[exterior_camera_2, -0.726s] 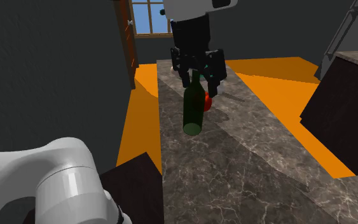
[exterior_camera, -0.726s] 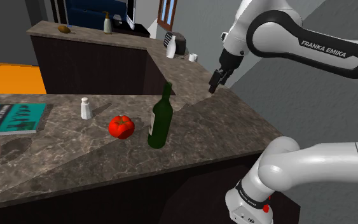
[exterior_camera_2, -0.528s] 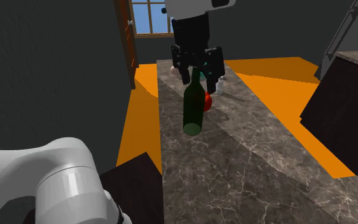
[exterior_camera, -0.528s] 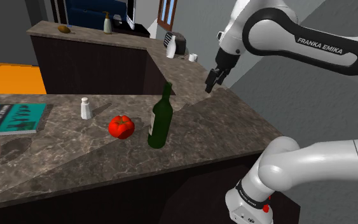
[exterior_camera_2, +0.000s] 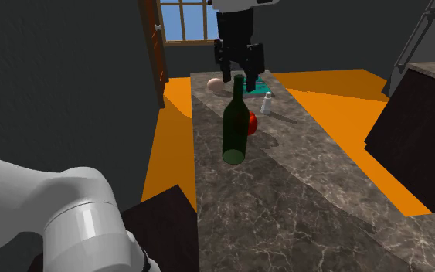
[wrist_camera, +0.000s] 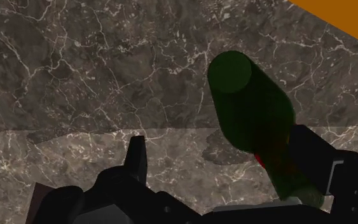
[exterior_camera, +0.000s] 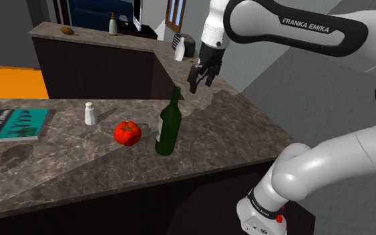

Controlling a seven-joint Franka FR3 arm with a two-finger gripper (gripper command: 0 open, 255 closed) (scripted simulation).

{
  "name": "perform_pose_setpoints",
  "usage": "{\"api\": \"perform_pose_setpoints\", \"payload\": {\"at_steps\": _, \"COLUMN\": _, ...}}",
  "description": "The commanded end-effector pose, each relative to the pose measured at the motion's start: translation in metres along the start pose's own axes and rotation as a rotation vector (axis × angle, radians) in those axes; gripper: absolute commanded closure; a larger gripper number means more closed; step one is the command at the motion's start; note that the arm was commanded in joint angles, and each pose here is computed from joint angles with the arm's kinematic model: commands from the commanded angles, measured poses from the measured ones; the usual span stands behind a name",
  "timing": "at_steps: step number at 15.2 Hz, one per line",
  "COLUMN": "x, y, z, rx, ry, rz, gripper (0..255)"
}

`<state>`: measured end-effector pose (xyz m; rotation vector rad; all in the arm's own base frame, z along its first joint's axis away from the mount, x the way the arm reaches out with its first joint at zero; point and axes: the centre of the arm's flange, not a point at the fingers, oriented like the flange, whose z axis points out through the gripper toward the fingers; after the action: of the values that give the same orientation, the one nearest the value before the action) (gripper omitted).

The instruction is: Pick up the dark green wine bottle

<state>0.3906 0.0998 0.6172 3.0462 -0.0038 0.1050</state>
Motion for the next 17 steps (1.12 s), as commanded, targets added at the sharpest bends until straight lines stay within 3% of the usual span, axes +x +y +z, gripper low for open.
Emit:
{"api": "perform_pose_setpoints", "payload": {"at_steps": 1, "x": 0.018, "y": -0.021, "z": 0.001, "rx": 0.017, "ry": -0.013, "rz": 0.017, "gripper": 0}}
{"api": "perform_pose_setpoints", "payload": {"at_steps": 5, "x": 0.055, "y": -0.057, "z": -0.002, "rx": 0.048, "ry": -0.036, "rz": 0.048, "gripper": 0}}
{"api": "perform_pose_setpoints", "payload": {"at_steps": 15, "x": 0.053, "y": -0.061, "z": 0.038, "rx": 0.049, "ry": -0.037, "rz": 0.048, "gripper": 0}}
{"api": "perform_pose_setpoints", "payload": {"at_steps": 16, "x": 0.053, "y": -0.061, "z": 0.038, "rx": 0.049, "ry": -0.037, "rz": 0.048, "gripper": 255}}
{"api": "perform_pose_setpoints", "payload": {"at_steps": 17, "x": 0.053, "y": -0.061, "z": 0.038, "rx": 0.049, "ry": -0.037, "rz": 0.048, "gripper": 255}}
